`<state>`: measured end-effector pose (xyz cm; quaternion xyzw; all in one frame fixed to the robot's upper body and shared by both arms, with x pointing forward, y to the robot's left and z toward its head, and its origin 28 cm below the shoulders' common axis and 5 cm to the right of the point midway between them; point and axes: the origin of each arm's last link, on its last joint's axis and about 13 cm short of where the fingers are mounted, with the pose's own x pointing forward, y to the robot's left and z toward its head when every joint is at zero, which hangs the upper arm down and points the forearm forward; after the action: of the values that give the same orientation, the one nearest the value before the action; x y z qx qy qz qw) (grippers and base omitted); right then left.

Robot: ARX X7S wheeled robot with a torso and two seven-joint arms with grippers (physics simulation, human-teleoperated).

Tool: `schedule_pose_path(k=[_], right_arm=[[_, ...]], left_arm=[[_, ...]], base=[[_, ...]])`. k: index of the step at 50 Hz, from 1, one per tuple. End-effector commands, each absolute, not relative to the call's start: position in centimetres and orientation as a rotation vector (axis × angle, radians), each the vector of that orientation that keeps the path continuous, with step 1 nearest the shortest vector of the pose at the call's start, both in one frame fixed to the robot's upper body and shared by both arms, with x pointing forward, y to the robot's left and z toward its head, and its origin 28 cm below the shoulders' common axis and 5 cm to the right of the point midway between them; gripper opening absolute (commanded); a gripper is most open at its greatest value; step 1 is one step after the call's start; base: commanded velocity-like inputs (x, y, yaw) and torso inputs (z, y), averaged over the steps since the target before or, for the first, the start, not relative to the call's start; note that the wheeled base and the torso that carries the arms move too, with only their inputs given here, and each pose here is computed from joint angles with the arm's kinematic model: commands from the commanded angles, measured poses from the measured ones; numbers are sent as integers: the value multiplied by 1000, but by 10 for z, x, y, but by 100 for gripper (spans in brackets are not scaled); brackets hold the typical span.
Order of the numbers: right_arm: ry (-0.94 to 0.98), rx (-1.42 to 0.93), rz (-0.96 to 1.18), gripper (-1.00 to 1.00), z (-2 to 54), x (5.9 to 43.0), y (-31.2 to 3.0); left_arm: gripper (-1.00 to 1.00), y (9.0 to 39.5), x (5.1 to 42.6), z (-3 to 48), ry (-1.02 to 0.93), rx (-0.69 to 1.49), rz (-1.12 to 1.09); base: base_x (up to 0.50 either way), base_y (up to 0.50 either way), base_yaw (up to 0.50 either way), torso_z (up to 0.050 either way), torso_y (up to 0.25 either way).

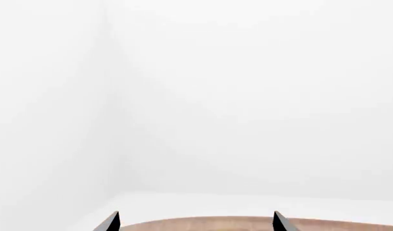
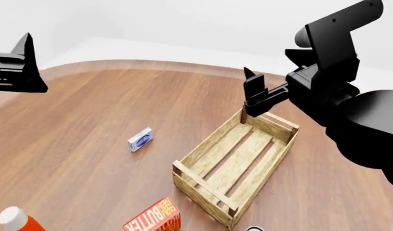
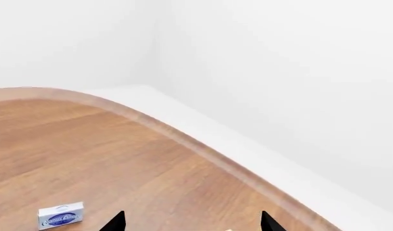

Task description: Pick up the ketchup, and put it in the wooden tray.

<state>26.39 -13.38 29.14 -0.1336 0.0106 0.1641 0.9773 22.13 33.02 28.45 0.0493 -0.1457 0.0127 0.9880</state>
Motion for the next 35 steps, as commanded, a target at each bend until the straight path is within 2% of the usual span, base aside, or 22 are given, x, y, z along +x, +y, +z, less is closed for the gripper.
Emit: schedule_pose_path(k=[1,16,35], right_arm=[[18,-291,323,100,290,261,-130],[-13,-319,304,100,295,251,-124],[-2,-347,288,100,286,248,-120]], left_arm=[[100,346,188,264,-241,123,43],[100,360,148,228,-163,110,59],[100,364,114,214,-106,37,66]], base=[[0,0,0,0,0],[0,0,0,0,0],[0,0,0,0,0]])
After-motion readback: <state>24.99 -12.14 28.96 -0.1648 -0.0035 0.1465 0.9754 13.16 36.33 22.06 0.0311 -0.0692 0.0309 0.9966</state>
